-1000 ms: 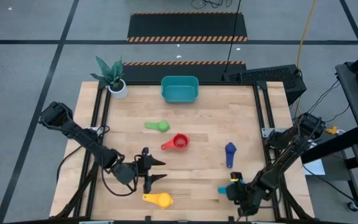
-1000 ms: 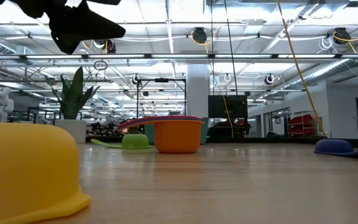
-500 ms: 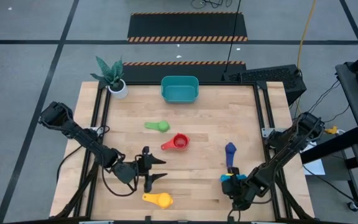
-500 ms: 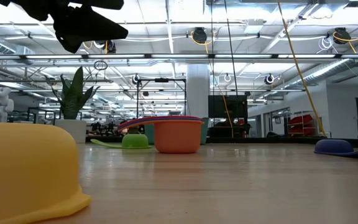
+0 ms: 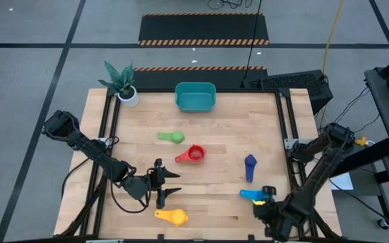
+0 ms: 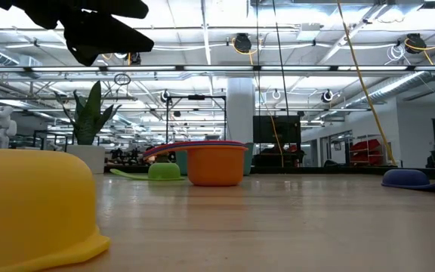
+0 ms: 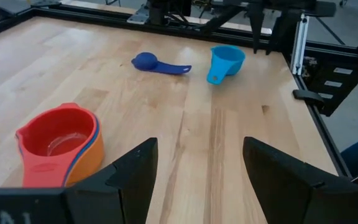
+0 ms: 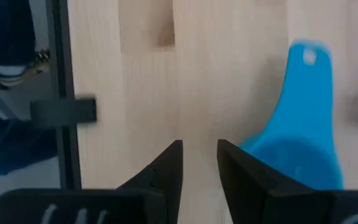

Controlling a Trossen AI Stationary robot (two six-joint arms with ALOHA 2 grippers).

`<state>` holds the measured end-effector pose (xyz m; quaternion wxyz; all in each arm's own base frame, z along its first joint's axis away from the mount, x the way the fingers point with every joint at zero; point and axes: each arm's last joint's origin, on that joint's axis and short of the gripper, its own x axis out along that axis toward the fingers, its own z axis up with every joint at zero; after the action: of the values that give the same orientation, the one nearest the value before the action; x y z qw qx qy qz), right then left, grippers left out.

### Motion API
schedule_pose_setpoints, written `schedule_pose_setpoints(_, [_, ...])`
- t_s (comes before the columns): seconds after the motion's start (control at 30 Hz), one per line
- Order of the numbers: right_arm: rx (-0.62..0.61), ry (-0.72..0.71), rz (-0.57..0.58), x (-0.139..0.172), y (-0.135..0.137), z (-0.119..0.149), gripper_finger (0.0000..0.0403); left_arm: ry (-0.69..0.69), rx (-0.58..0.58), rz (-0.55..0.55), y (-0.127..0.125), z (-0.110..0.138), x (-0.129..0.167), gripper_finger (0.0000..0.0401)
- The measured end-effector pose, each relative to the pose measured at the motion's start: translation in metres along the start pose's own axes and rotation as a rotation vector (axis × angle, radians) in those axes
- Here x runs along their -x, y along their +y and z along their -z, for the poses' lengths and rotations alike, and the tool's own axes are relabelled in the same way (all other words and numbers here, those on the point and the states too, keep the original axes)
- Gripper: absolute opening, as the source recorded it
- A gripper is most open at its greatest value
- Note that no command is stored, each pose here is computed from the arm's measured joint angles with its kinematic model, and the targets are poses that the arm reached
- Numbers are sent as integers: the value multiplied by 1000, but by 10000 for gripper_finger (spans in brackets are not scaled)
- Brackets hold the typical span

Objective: Nest measuring cups in basket
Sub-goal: Stack the light blue measuring cup on top of the red measuring cup

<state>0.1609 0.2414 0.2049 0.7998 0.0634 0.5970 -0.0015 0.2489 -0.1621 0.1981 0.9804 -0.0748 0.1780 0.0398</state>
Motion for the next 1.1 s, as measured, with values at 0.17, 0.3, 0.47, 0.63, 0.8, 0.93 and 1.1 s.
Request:
schedule_pose_setpoints(0.17, [3, 29, 49, 2, 0, 14, 140, -1, 1, 0, 0, 0, 0, 239])
schedule_pose_setpoints(0.3, [24, 43, 77, -5, -5, 21, 173, -2, 7, 0, 0, 0, 0, 239])
schedule_pose_setpoints(0.47, [39, 75, 137, -20, -19, 31, 186, -8, 15, 3, 0, -1, 0, 239])
schedule_pose_setpoints(0.63, [53, 85, 153, -26, -24, 35, 173, -8, 7, 3, 0, -1, 0, 239])
schedule_pose_setpoints(0.8, [97, 84, 137, -31, -26, 36, 114, -10, 7, -8, 3, -2, -2, 239])
schedule_pose_setpoints(0.93, [127, 97, 121, -32, -26, 37, 42, -10, -4, -16, 4, -3, -3, 239])
schedule_pose_setpoints(1.1, [159, 93, 92, -31, -25, 34, 11, -33, -48, -7, 3, -5, -3, 239])
